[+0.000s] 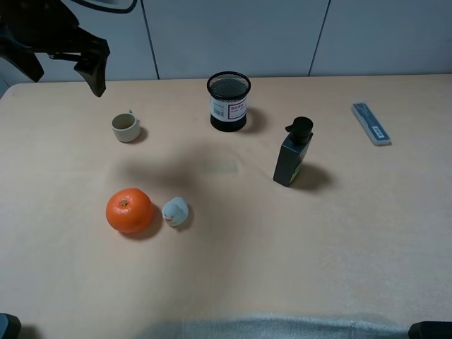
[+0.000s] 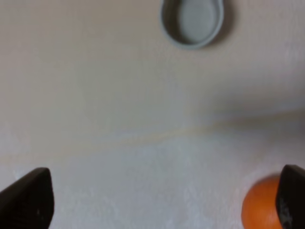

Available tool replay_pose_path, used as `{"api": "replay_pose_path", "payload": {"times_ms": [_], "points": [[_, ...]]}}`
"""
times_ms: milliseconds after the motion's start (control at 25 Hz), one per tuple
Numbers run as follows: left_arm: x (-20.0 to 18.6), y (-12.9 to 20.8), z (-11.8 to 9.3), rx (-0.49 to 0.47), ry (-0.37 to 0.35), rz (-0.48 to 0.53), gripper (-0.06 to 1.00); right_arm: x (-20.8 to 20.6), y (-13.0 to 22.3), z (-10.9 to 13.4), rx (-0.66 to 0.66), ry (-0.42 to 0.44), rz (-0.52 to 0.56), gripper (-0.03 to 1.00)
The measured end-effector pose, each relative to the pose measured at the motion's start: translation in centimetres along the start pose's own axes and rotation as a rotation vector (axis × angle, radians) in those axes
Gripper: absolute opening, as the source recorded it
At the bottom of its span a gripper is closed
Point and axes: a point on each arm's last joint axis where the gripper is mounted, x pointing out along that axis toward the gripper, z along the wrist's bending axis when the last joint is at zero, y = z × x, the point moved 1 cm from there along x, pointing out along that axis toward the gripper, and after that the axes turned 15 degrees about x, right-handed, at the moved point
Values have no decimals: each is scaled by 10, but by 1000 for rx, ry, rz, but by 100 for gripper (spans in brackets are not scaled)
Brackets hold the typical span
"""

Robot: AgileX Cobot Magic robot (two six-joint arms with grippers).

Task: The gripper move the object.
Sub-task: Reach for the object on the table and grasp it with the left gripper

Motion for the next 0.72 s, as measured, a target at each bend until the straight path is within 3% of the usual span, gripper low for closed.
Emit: {"api": "replay_pose_path", "payload": {"times_ms": [720], "points": [[83,-42,-3,-1,19,114,92,0,0,0,0,0,0,69]]}}
